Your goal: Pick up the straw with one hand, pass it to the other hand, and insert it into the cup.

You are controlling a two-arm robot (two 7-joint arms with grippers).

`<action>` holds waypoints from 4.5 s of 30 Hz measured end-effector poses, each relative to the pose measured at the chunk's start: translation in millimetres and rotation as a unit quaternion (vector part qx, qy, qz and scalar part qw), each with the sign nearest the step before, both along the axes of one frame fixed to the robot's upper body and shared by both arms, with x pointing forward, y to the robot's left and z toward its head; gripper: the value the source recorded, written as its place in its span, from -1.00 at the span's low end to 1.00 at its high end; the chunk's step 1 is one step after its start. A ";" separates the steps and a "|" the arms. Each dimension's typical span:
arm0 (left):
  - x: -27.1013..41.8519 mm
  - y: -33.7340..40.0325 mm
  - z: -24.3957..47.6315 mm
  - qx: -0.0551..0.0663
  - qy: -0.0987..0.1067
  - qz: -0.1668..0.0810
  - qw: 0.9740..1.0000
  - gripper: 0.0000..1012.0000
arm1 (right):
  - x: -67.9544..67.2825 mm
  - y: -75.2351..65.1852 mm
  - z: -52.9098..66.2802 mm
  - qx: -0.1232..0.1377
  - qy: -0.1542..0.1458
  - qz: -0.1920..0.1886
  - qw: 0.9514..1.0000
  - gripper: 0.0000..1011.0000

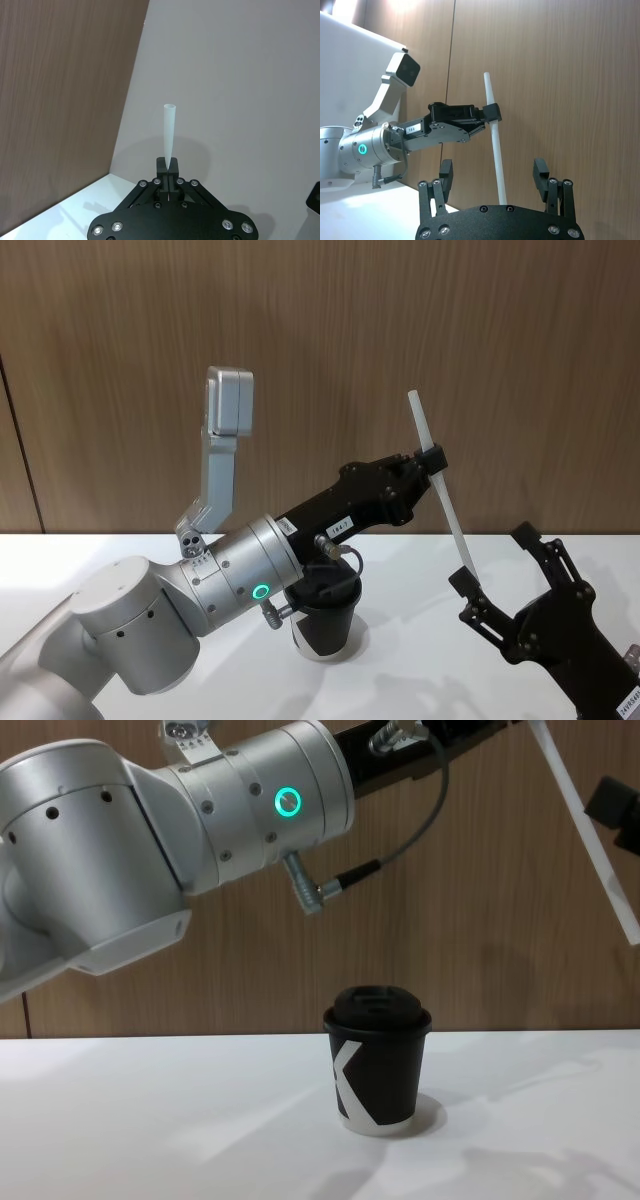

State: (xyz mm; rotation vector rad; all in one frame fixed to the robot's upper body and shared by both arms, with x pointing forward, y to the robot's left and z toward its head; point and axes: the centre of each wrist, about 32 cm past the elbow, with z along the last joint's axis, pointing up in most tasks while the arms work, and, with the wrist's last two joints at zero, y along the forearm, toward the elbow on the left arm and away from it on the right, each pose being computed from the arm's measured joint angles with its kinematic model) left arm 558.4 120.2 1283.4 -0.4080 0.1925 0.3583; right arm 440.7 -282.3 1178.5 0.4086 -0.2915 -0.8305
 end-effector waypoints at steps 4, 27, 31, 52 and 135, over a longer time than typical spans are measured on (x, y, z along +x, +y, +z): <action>0.0 0.0 0.0 0.000 0.000 0.000 1.000 -0.99 | 0.0 0.0 0.0 0.000 0.000 0.000 1.000 0.98; 0.0 0.0 0.0 0.000 0.000 0.000 1.000 -0.99 | 0.0 0.0 0.0 0.000 0.000 0.000 1.000 0.98; 0.0 0.0 0.0 0.000 0.000 0.000 1.000 -0.99 | 0.0 0.0 0.0 0.000 0.000 0.000 1.000 0.98; 0.0 0.0 0.0 0.000 0.000 0.000 1.000 -0.99 | 0.0 0.0 0.0 0.000 0.000 0.000 1.000 0.98; 0.0 0.0 0.0 0.000 0.000 0.000 1.000 -0.99 | 0.0 0.0 0.0 0.000 0.000 0.000 1.000 0.98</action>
